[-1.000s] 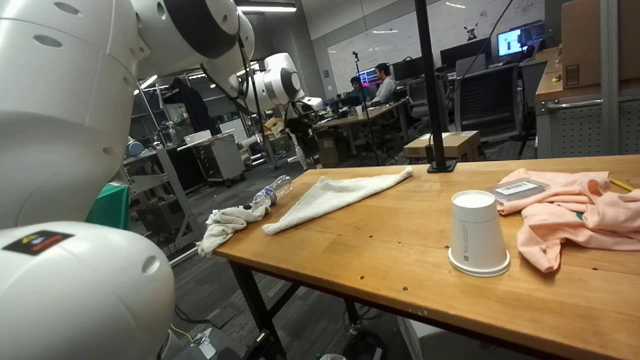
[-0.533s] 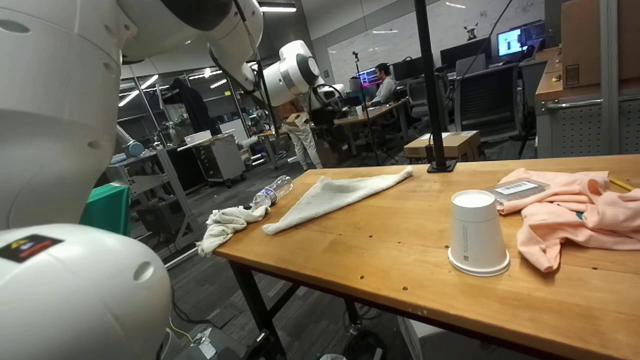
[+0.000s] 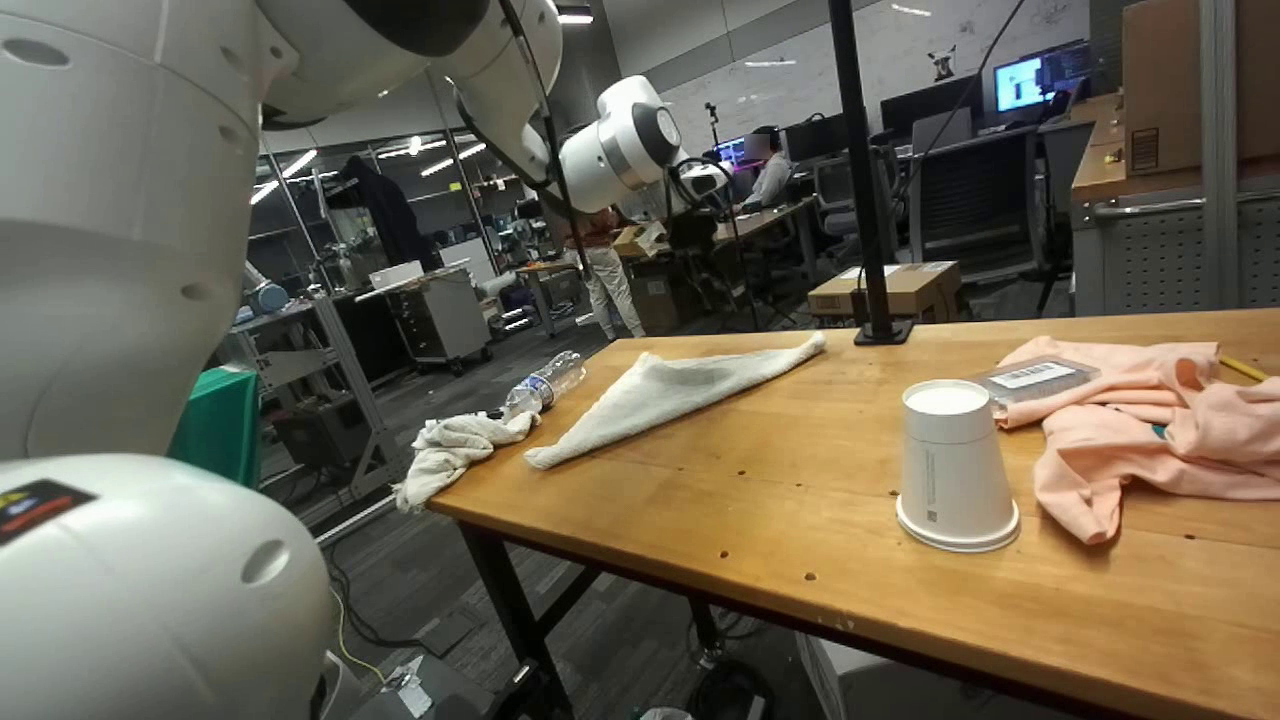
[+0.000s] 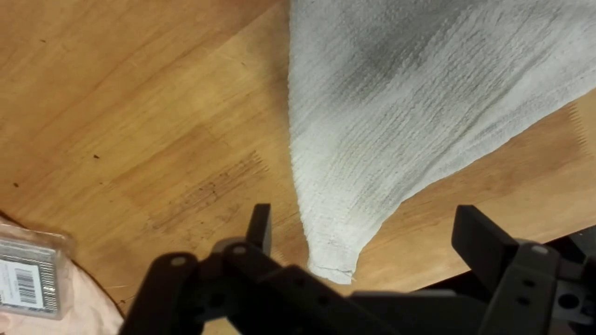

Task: Fold the white towel on the table twice, diagonally.

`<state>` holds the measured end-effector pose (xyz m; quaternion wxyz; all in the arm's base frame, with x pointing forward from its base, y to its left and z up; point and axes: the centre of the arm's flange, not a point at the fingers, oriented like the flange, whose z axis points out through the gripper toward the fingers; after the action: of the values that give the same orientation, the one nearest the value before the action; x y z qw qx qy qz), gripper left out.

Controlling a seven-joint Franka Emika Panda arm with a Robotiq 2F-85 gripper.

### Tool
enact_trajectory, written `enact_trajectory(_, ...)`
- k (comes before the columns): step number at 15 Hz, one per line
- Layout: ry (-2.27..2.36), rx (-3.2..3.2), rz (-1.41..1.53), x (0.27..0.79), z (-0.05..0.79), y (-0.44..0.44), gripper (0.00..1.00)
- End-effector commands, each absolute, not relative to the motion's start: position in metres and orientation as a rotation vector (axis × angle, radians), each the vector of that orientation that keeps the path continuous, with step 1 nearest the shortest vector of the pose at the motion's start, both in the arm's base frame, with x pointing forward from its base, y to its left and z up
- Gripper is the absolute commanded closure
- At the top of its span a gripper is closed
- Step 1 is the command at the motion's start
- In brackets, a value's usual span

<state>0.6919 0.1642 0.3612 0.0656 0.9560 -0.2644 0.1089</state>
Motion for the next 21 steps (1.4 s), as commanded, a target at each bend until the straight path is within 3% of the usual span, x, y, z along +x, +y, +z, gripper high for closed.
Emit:
enact_trajectory(1,-0.767,2.883,0.379,0.722,0.360,0.153,0.00)
enact_trajectory(21,-0.761,2.890,0.368,0.799,0.304,0.122,0.00)
